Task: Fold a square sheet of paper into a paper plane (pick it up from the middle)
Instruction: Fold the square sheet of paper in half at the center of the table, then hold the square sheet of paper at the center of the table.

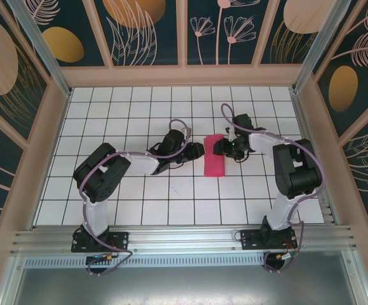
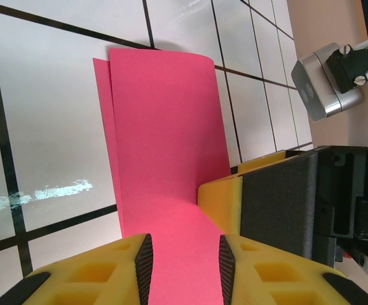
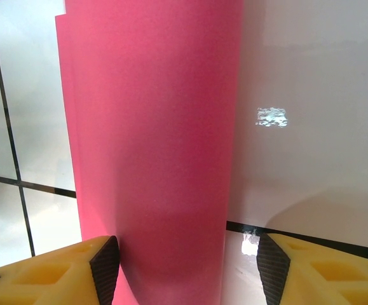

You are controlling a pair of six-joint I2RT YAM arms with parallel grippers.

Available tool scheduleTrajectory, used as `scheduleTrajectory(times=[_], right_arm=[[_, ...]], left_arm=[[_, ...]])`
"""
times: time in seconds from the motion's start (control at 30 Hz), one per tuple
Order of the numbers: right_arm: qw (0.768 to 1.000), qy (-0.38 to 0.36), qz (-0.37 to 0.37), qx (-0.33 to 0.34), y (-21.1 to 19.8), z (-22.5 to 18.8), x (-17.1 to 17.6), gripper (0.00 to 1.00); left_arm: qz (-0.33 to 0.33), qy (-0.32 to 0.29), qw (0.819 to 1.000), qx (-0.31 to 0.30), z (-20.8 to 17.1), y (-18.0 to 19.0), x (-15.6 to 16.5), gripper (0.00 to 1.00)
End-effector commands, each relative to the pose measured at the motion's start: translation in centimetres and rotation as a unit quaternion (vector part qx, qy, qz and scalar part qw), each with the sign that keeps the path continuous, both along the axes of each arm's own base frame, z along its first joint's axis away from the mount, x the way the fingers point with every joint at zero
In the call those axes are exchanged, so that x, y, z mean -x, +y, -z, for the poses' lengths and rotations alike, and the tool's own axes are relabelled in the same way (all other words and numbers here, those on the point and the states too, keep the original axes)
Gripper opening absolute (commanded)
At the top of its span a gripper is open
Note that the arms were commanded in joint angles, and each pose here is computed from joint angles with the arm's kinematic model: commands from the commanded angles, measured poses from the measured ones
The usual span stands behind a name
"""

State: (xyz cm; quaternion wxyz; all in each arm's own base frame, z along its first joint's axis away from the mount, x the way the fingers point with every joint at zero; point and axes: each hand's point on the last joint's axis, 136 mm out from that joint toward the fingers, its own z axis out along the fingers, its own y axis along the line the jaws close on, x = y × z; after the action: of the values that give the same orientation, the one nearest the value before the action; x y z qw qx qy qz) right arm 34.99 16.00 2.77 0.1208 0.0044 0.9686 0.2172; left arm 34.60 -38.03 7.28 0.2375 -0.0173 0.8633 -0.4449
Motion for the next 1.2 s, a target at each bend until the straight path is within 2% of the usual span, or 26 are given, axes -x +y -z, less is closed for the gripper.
scheduleTrajectory(times=[0.0,0.17,0.53,1.03,1.17], right_arm=[[0.999,0.017,-0.022,0.019,0.0,0.9,0.8,0.64],[0.999,0.014,-0.049,0.005,0.5,0.2,1.1,0.64],[0.998,0.024,-0.043,0.031,-0.2,1.2,0.8,0.64],[0.997,0.034,-0.024,0.058,-1.2,2.4,0.9,0.64],[0.997,0.037,-0.019,0.061,-1.3,2.7,1.2,0.64]], left_arm=[[0.01,-0.018,1.0,0.008,-1.6,-0.8,-0.3,0.36],[0.012,-0.018,1.0,0.01,-1.7,-0.9,-0.3,0.36],[0.02,-0.009,1.0,0.011,-1.4,-1.3,-0.2,0.35],[0.022,0.013,1.0,0.006,-0.2,-2.1,-0.7,0.28],[0.031,0.022,0.999,0.006,0.2,-2.6,-0.8,0.23]])
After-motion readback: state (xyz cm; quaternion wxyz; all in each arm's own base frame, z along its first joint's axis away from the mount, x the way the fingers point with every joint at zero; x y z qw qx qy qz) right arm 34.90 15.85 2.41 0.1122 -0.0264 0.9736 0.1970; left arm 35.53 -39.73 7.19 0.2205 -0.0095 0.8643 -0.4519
